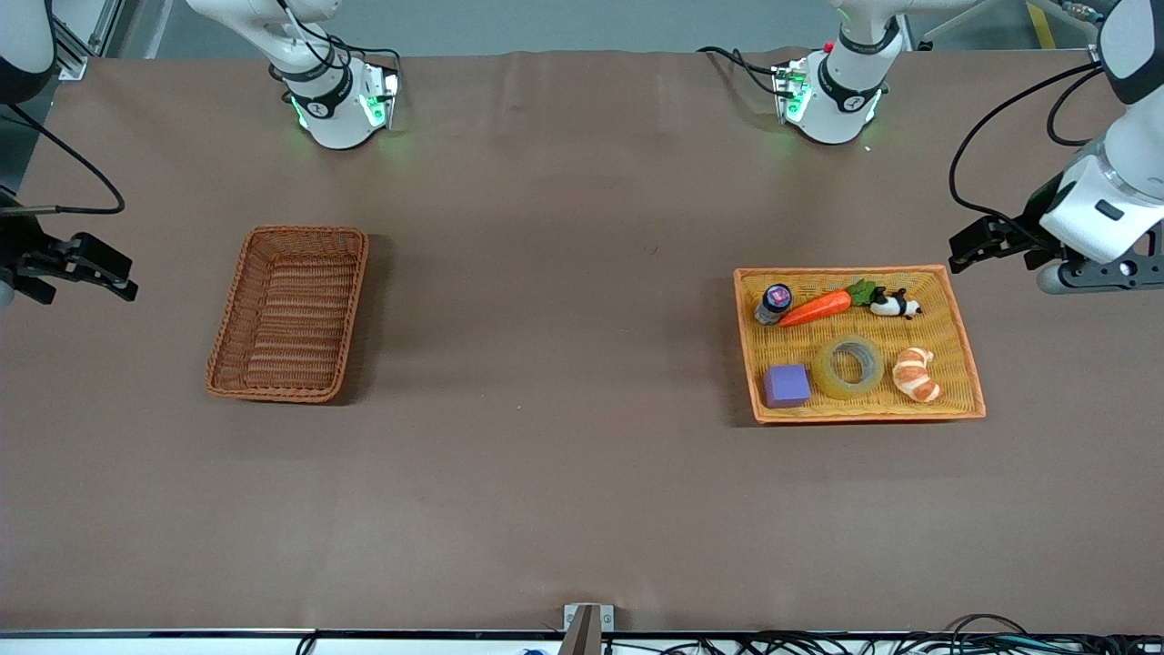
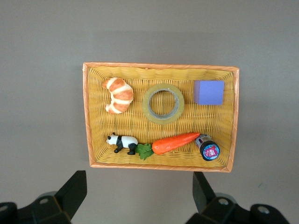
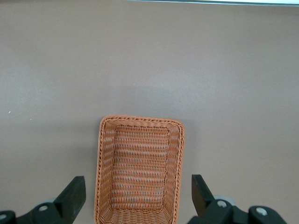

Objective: Move tape to another basket
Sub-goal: 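Move the left gripper over the tray toward the yellow tape roll, then lower the left gripper onto the tape roll and close on its rim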

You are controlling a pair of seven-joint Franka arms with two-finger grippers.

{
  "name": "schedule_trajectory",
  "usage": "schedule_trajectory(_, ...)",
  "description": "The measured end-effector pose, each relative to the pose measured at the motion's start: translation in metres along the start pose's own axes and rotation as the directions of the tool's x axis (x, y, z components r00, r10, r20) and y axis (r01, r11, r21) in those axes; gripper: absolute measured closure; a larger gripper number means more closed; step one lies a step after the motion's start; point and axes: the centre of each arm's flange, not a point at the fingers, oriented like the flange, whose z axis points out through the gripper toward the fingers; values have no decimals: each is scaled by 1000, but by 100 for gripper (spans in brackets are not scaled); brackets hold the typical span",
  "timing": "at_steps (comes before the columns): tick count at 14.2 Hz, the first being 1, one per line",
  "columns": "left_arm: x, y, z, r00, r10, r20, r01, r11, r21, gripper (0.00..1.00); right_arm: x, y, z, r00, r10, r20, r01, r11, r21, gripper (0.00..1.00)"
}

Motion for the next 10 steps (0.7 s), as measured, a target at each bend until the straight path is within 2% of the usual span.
schedule_trajectory(2, 1, -3, 1, 1000, -6, 4, 6, 1000, 0, 0, 0, 0, 0, 1000, 0, 0, 0, 1000, 0, 0)
schedule_trajectory(5, 8, -3, 26, 999, -5, 54, 5, 1000, 3, 0, 0, 1, 1, 1000, 2, 1, -2, 1000, 0, 0)
schedule_trajectory(10, 39, -3, 118, 995, -8, 94, 9, 1000, -2, 0, 0, 4, 2, 1000, 7, 4, -7, 1000, 0, 0)
